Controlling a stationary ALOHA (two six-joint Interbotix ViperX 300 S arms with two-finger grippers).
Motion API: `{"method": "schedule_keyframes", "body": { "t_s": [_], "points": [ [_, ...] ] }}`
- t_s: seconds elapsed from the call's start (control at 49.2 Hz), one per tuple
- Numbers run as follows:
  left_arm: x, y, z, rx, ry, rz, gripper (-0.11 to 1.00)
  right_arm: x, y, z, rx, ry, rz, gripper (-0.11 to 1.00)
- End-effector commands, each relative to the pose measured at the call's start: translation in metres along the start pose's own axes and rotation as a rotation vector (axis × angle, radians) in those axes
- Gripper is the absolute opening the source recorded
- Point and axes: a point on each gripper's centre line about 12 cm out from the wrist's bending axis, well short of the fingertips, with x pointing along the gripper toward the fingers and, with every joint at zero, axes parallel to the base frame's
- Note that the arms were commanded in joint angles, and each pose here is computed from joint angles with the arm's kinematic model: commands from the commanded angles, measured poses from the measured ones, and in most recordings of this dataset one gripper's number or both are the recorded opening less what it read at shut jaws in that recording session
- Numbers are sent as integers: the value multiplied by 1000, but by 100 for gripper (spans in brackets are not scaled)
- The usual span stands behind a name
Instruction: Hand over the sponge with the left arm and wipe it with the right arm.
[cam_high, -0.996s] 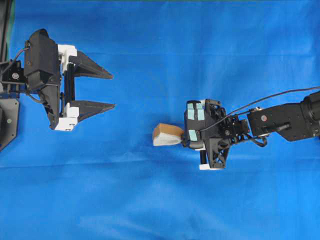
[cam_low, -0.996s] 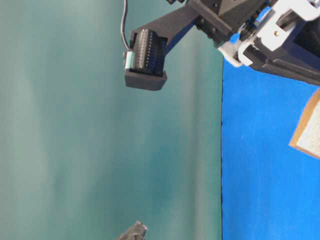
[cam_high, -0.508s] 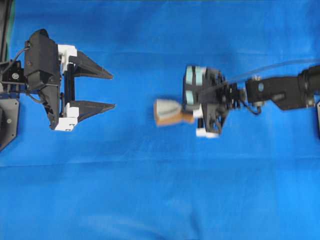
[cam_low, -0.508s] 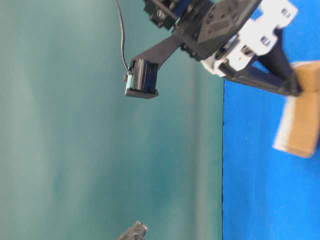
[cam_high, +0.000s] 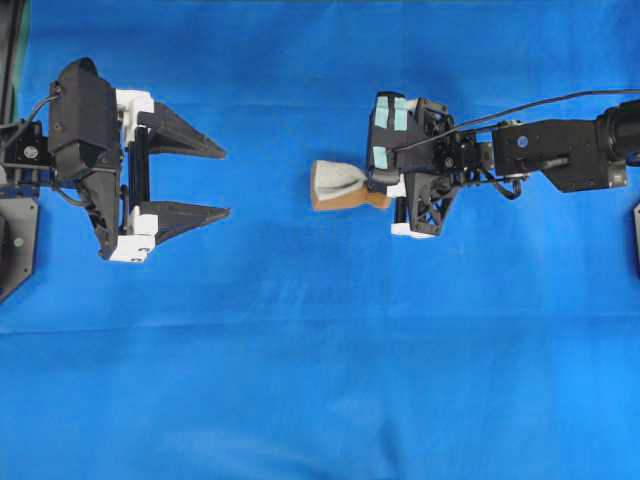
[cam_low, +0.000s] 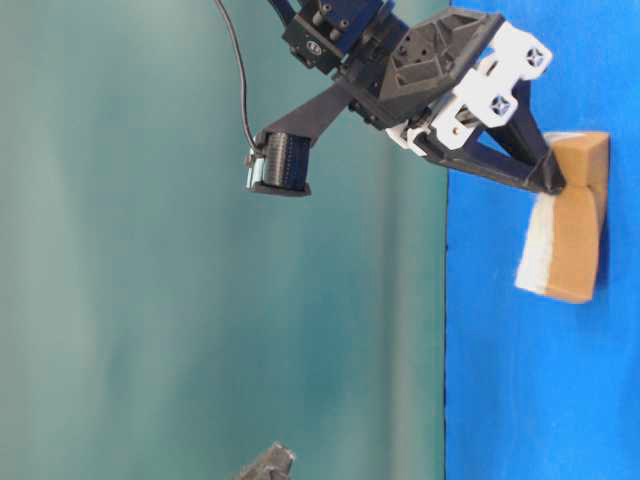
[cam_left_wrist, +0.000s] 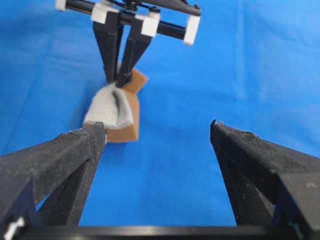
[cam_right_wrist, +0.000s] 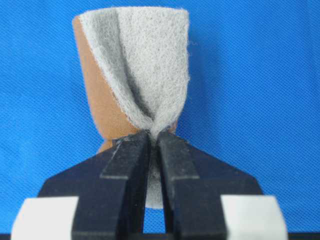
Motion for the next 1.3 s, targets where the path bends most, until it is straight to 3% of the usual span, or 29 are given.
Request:
{"method": "schedule_keyframes", "body": {
  "t_s": [0.0, 0.671, 0.711, 0.854, 0.915, 1.28],
  "points": [
    [-1, -1, 6, 3, -20, -3, 82, -5, 2, 11, -10, -39, 4, 10],
    [0, -1, 5, 3, -17, -3, 82, -5, 14, 14, -4, -62, 31, 10],
    [0, -1, 5, 4, -15, -4, 82, -6, 15, 14, -6, -64, 33, 18],
    [-1, -1, 5, 5, -17, -3, 82, -6, 17, 16, -11, -72, 38, 60],
    [-1, -1, 5, 5, -17, -4, 82, -6, 18, 17, -10, -74, 39, 70],
    [-1, -1, 5, 7, -15, -3, 82, -35, 19, 42, -16, -151, 32, 73]
  ]
}}
